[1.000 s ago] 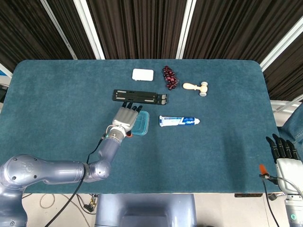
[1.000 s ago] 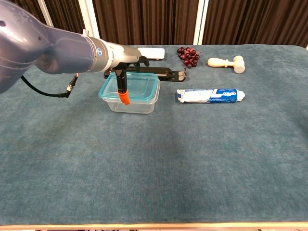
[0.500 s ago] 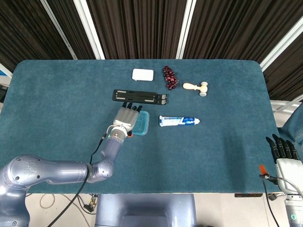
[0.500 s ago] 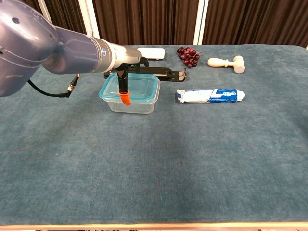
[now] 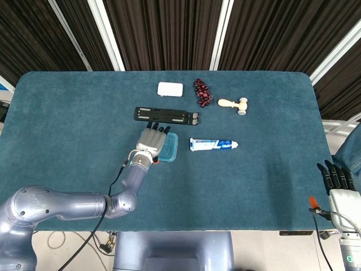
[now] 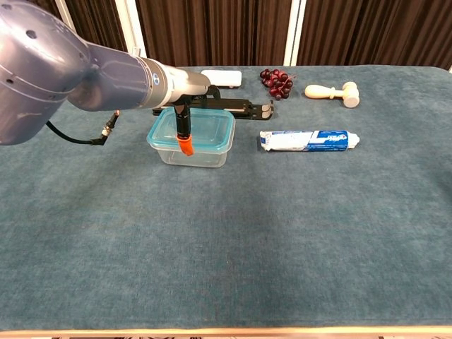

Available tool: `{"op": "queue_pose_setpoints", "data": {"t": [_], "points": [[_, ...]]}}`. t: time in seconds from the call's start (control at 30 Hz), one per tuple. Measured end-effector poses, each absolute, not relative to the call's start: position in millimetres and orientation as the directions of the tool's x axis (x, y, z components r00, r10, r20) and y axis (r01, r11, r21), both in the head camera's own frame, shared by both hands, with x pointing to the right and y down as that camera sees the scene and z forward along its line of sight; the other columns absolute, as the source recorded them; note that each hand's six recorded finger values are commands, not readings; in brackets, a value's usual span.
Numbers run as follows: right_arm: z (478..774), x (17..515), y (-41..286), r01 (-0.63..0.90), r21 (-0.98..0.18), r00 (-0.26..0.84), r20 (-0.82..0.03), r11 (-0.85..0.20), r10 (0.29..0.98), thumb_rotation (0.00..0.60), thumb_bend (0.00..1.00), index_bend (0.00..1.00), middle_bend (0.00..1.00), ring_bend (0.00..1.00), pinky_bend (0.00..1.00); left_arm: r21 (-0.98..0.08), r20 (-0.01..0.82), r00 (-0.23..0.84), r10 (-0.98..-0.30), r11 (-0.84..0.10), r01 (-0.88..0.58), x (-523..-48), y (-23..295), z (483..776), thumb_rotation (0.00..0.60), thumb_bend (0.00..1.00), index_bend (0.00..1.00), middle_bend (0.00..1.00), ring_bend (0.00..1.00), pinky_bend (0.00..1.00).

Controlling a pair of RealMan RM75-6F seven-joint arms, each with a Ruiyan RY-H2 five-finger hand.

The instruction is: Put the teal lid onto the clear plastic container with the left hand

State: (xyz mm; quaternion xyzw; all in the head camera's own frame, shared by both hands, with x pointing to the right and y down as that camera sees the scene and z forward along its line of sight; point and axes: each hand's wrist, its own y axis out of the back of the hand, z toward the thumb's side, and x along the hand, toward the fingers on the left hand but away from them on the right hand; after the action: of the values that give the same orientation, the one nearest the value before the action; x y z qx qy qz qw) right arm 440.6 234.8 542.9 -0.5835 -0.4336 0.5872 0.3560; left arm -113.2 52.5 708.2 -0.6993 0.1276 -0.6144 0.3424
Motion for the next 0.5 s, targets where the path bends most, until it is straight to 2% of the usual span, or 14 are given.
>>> {"op": "queue_pose_setpoints", "data": {"t": [0.5], "points": [[542.7, 440.7, 234.6, 0.088, -0.925, -0.068, -0.375, -0.369, 0.925, 0.600, 0.36, 0.07, 0.00, 0.01, 0.00, -0.635, 0.772, 0.211, -0.600, -0.729, 0.255, -113.4, 54.7, 708.8, 0.600, 0.34, 0.03, 0.26, 0.00, 0.00]]}}
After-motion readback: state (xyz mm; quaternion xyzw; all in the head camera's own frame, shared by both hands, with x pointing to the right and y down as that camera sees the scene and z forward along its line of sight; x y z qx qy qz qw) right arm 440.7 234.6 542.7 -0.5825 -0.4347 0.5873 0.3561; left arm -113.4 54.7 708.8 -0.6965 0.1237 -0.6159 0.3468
